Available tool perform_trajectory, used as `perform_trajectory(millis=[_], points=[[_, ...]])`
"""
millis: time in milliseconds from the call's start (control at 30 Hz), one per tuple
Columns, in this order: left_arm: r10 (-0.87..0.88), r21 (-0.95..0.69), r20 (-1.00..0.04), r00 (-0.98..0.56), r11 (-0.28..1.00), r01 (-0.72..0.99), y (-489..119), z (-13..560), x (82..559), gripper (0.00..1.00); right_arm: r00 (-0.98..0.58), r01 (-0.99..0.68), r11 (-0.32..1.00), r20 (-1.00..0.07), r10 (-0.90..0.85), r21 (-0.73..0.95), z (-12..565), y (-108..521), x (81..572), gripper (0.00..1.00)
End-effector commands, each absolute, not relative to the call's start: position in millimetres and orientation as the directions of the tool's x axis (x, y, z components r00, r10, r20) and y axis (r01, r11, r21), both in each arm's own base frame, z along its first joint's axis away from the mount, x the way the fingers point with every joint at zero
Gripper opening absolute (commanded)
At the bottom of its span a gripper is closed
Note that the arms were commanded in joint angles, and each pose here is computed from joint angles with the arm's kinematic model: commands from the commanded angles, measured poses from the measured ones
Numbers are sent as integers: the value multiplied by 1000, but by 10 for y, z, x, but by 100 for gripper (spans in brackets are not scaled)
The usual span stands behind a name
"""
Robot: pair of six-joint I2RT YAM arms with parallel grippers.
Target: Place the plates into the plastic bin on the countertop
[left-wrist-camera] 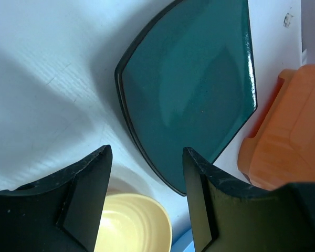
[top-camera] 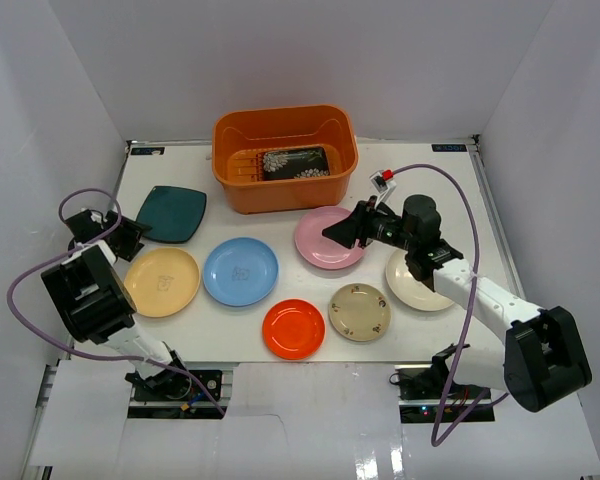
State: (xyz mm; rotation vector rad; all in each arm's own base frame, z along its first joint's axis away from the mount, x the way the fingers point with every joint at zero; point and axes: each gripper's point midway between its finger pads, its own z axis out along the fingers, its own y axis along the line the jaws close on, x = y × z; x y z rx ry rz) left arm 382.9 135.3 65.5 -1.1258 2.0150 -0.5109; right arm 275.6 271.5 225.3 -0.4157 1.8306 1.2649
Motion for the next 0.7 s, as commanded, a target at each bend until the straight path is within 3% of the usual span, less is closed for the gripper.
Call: perform_trajectory(millis=[0, 667], points=[[-805, -675, -497, -324, 593, -439, 1418, 951, 4051, 66, -536, -726, 397, -824, 184, 561, 2355, 2761, 2722, 58], [-786, -630, -504, -359, 619, -469, 1582, 460, 4184, 57, -547, -722, 389, -816, 184, 572, 2306, 2799, 2752, 57]])
